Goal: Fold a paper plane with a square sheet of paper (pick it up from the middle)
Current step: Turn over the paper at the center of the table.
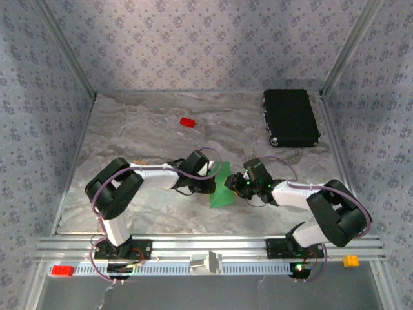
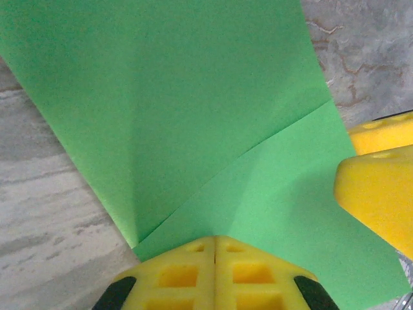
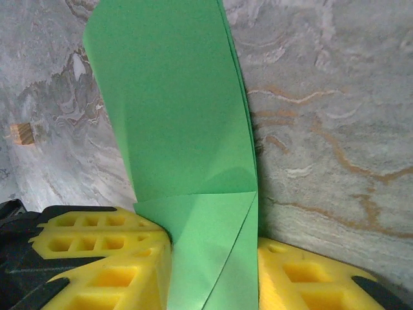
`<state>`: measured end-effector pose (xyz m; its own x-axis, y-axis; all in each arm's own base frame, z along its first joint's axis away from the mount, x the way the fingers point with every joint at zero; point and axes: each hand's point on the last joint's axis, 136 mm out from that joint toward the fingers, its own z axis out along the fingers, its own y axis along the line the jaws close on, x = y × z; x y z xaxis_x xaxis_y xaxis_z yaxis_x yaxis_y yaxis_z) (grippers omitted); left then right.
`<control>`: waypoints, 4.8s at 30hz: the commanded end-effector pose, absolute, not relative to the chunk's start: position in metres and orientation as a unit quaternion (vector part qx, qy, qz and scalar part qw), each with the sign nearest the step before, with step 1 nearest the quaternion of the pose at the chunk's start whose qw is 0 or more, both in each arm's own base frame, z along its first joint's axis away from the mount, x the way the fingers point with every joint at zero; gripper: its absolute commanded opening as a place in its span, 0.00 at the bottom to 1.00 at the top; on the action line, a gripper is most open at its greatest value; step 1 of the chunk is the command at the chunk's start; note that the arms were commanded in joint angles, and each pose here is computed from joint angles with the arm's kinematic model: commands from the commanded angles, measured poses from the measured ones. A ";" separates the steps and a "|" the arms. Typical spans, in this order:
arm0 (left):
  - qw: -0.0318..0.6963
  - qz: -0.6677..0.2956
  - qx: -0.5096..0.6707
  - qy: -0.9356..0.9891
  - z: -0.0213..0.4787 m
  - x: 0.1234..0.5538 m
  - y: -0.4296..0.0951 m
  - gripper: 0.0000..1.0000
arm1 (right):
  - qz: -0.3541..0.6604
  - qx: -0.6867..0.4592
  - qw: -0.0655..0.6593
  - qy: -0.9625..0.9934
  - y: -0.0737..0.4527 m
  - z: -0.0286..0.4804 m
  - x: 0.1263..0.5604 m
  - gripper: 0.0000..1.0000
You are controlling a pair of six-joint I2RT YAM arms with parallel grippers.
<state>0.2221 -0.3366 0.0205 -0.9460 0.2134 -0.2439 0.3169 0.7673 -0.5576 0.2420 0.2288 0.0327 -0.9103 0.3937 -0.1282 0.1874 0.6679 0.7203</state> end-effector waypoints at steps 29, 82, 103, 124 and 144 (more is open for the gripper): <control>0.056 -0.315 0.125 0.939 0.009 0.212 -0.328 0.01 | 0.398 0.162 0.139 0.892 0.223 0.025 0.246 0.29; 0.102 -0.347 0.119 0.925 0.059 0.220 -0.327 0.15 | 0.405 0.147 0.146 0.891 0.223 0.032 0.249 0.10; 0.263 -0.288 0.057 0.919 0.119 0.239 -0.264 0.28 | 0.184 0.109 0.250 0.944 0.149 0.122 0.240 0.09; 0.263 -0.309 0.034 0.913 0.138 0.223 -0.250 0.34 | 0.136 0.229 0.260 0.928 0.128 0.147 0.204 0.07; 0.304 -0.228 -0.137 0.915 0.122 0.240 -0.139 0.43 | -0.338 -0.046 0.310 0.887 0.141 0.215 0.248 0.05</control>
<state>0.2418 -0.1632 0.1301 -0.7905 -0.3275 -0.5175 -0.0139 0.8544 -0.5194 0.2495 0.1568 0.2046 -0.8035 -0.1503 -0.5761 0.1378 0.8944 -0.4256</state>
